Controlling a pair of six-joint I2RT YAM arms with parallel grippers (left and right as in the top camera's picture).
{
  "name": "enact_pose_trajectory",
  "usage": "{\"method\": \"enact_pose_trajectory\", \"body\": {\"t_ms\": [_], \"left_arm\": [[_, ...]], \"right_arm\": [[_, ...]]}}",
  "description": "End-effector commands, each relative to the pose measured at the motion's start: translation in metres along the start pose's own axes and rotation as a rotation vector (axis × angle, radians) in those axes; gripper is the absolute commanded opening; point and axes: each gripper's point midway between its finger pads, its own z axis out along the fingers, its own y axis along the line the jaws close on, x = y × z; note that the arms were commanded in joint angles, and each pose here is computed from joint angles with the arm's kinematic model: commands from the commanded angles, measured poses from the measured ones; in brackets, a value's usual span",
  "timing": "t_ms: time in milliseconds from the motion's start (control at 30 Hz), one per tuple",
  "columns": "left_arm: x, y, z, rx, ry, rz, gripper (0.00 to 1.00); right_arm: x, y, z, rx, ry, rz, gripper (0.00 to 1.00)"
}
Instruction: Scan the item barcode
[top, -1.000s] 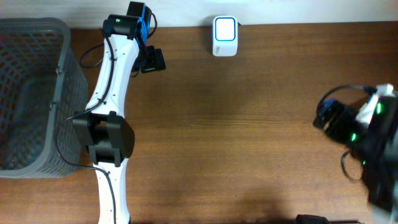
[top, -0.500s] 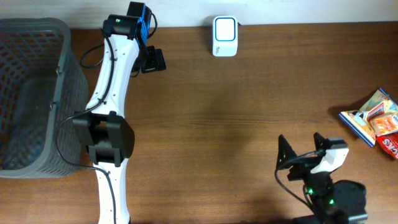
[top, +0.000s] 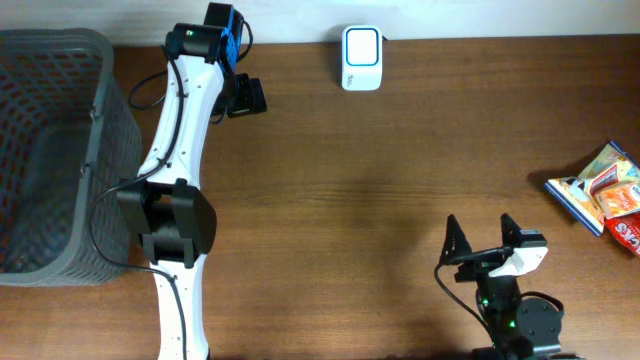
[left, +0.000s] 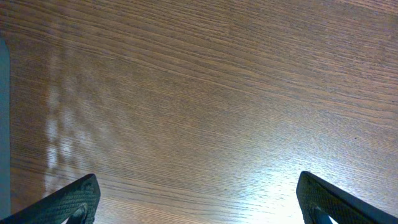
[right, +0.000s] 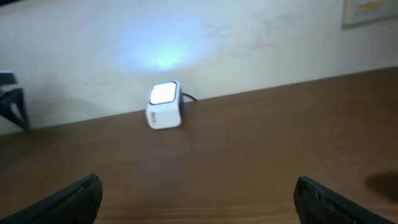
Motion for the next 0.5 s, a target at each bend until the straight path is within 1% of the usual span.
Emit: {"method": "enact_pose_trajectory", "body": {"t_ms": [0,167,300,467], "left_arm": [[0.000,-0.001,-0.003,0.003,-0.007,-0.002,0.99],[0.000,-0.001,-0.003,0.002,-0.007,-0.002,0.99],[0.000,-0.001,-0.003,0.002,-0.007,-0.002,0.99],[0.000,-0.001,-0.003,0.003,-0.007,-0.002,0.99]], "right_arm": [[0.005,-0.011,0.001,0.043,-0.007,-0.010,0.98],[0.016,-0.018,0.007,0.063,-0.031,-0.012,0.98],[0.026,-0.020,0.007,0.071,0.009,-0.013,0.98],[0.026,-0.019,0.007,0.066,0.010,-0.012,0.98]]}}
